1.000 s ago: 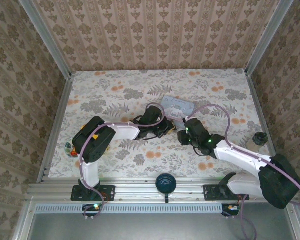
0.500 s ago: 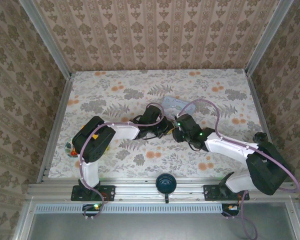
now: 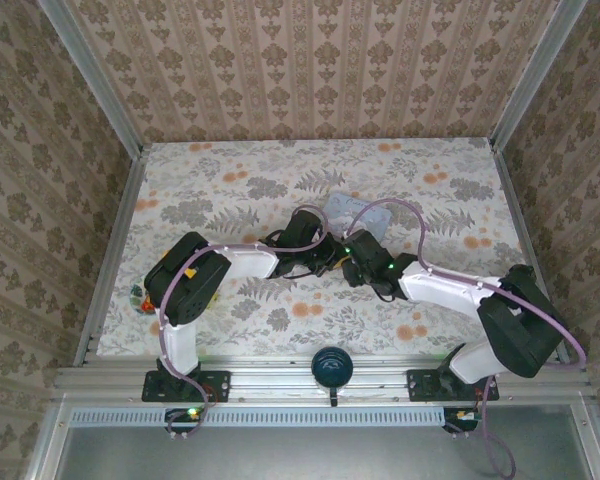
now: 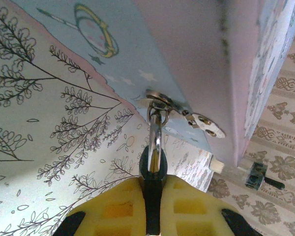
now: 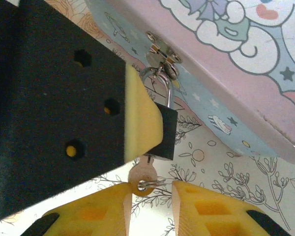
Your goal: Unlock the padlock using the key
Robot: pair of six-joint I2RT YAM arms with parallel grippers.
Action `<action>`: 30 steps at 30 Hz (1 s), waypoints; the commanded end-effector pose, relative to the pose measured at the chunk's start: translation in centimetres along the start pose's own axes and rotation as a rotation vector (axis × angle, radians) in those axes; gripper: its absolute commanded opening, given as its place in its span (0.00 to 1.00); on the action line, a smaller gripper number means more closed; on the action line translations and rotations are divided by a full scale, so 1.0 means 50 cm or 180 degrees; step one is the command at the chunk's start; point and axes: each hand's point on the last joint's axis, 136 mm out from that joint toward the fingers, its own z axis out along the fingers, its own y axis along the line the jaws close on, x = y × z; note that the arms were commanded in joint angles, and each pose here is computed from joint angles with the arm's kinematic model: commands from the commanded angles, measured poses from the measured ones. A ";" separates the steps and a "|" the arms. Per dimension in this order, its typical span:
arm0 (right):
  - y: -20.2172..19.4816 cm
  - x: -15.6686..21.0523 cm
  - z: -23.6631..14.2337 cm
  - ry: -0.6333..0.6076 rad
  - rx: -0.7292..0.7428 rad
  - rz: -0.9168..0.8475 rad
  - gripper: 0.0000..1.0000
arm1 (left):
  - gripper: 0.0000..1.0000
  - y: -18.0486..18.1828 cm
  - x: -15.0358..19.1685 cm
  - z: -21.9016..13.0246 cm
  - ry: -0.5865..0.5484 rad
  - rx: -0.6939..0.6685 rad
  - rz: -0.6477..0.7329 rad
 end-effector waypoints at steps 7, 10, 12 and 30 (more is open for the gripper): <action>-0.010 -0.014 0.018 -0.0068 0.0235 -0.0179 0.26 | 0.00 0.024 0.023 0.008 0.0240 -0.0156 -0.0174; -0.021 -0.013 0.020 -0.0091 0.0349 -0.0178 0.26 | 0.00 0.024 0.028 0.008 0.0283 -0.0143 -0.0196; -0.026 -0.015 0.019 -0.0126 0.0388 -0.0167 0.25 | 0.00 0.025 0.030 0.008 0.0300 -0.0143 -0.0212; -0.043 -0.027 0.032 -0.0331 0.0487 0.0368 0.01 | 0.00 0.000 0.047 0.024 0.0446 -0.0019 -0.0204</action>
